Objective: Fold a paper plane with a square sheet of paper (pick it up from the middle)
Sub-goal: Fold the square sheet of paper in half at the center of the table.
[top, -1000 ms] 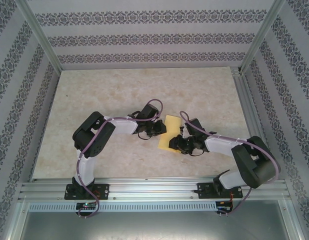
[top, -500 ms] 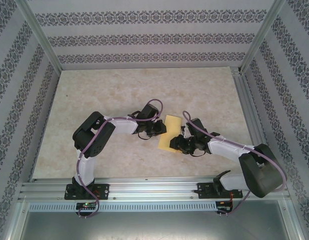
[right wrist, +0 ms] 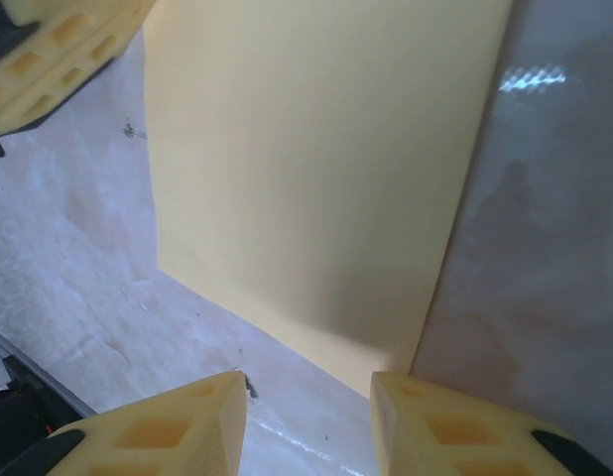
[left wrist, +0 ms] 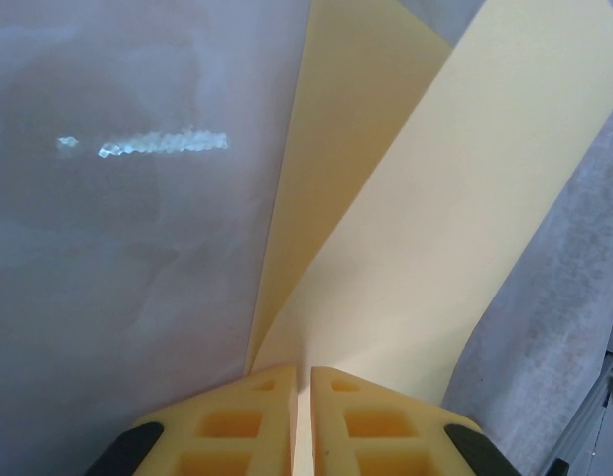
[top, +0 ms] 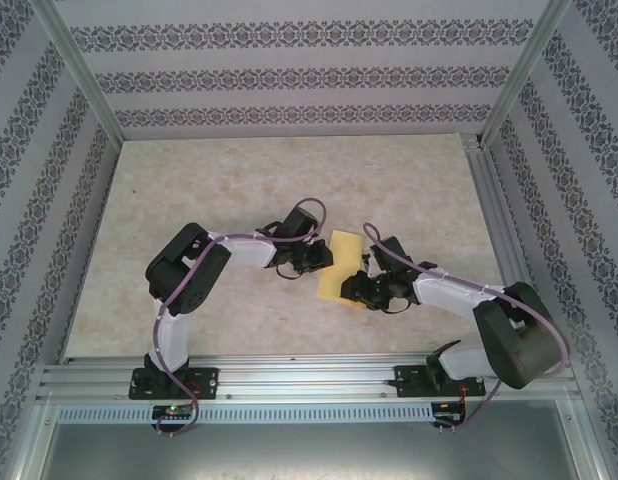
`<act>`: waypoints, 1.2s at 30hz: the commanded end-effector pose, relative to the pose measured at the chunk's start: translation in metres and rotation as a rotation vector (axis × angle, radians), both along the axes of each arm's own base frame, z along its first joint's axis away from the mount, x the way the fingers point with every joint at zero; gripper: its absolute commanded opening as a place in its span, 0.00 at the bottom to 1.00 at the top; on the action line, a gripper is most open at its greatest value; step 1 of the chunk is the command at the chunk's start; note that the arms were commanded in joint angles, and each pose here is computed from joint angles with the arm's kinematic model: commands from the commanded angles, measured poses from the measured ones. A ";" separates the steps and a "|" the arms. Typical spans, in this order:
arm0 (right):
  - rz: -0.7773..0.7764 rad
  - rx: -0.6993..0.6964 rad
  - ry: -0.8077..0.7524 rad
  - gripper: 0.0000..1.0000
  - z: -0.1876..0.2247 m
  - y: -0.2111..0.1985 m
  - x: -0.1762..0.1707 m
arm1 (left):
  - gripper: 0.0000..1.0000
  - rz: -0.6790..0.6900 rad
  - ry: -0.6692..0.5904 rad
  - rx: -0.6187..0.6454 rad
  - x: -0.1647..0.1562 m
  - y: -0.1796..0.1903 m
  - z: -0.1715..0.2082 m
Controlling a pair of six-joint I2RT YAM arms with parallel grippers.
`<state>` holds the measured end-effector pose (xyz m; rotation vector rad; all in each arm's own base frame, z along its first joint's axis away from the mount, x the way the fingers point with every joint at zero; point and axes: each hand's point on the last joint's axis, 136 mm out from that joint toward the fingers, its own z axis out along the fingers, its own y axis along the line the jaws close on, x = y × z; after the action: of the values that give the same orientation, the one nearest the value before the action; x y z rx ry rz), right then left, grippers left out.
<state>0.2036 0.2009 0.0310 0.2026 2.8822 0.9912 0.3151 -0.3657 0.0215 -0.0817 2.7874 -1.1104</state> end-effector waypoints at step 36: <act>-0.075 0.059 -0.083 0.34 0.002 -0.015 0.092 | 0.15 -0.045 0.045 0.079 -0.015 -0.001 -0.023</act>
<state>0.2957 0.1841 0.0462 0.2854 2.7307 1.0350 0.3145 -0.3685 0.0211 -0.0654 2.8002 -1.0983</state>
